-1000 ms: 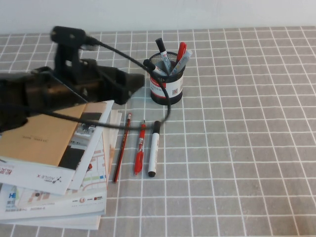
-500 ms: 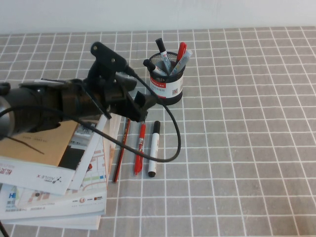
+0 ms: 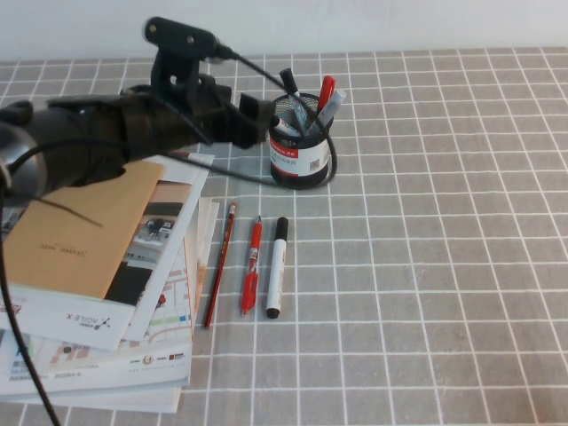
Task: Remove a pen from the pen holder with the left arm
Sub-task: 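Take a marker out of the pen holder and lay it on the table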
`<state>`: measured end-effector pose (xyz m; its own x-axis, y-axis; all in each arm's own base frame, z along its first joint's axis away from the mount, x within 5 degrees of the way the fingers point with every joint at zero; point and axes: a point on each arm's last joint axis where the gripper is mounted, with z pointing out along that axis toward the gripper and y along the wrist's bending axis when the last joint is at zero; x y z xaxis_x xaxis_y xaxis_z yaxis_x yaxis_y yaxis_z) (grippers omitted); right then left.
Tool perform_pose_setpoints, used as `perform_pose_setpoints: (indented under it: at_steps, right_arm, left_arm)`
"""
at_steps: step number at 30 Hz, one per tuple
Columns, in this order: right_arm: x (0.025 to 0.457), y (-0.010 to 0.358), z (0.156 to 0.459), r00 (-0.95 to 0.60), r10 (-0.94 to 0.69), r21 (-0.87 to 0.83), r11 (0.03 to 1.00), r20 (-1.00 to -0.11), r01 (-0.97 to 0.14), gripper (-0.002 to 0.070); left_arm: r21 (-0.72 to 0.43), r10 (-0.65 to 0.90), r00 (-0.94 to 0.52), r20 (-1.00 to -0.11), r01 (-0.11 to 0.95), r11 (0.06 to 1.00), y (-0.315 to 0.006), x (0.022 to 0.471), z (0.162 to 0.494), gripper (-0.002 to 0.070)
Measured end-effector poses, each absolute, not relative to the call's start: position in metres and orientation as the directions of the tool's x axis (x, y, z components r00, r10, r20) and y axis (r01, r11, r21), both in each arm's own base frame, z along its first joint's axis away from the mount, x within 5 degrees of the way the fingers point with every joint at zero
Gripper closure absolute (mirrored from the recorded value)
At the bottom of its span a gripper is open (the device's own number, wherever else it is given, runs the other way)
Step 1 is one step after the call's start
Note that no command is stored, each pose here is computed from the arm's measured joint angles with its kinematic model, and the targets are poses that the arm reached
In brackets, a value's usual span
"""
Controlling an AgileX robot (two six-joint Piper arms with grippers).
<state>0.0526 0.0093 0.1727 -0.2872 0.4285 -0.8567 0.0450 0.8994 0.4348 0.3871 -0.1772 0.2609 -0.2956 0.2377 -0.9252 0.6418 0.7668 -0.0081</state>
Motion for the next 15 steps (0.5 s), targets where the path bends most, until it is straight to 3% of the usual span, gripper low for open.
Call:
perform_pose_setpoints:
  at_steps: [15]
  right_arm:
    - [0.053,0.010,0.173,-0.287,0.441,0.448,0.893,-0.850,0.044,0.0689]
  left_arm:
    - [-0.105,0.151,-0.364,-0.919,0.595,0.797,-0.186,0.412,0.249,0.0192]
